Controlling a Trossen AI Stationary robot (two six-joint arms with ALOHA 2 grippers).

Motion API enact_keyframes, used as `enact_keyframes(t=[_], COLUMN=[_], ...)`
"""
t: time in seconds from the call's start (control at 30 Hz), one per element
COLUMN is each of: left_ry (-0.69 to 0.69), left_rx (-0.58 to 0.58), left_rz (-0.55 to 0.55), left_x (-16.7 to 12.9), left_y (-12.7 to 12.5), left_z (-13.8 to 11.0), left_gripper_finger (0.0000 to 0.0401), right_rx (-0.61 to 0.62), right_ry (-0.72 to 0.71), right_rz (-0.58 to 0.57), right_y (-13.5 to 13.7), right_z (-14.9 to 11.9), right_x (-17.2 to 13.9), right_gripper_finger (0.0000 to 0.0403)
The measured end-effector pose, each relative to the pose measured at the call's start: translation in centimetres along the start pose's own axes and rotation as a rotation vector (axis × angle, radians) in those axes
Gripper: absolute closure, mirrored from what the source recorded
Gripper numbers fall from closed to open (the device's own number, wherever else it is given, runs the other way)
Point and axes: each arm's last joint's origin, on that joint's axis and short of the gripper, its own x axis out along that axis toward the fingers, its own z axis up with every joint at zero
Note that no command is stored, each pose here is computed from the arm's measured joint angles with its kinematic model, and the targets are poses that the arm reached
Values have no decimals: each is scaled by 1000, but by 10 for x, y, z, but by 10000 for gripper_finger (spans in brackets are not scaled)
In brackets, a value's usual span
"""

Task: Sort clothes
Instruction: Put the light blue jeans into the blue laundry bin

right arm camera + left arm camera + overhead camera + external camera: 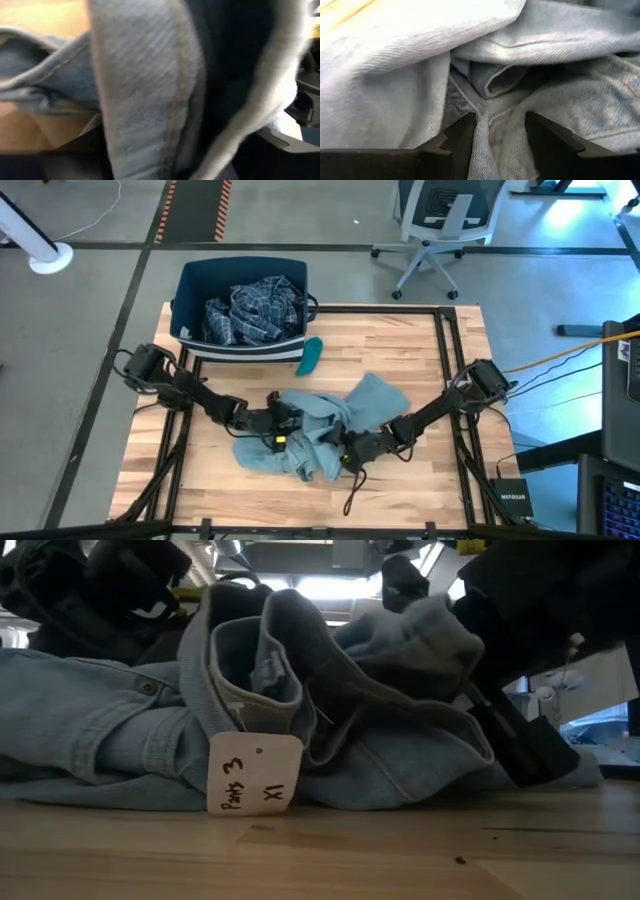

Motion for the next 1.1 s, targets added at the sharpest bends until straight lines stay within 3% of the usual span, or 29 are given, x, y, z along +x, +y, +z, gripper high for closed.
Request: enact_keyframes(t=[0.37, 0.83, 0.97, 1.1], left_ry=[-52, -59, -56, -52], left_rx=[-9, 2, 3, 5], left_rz=[-34, -48, -49, -52], left_x=[21, 43, 44, 43], left_y=[1, -4, -3, -4], left_z=[24, 32, 32, 32], left_gripper_finger=[232, 232, 232, 232], right_rx=[-109, -67, -73, -81], right_ry=[-115, -101, -82, -63], right_rz=[42, 64, 74, 95], right_y=[-13, -20, -14, -6], right_z=[-8, -16, -17, -17], right_x=[12, 20, 28, 37], right_gripper_finger=[111, 113, 145, 227])
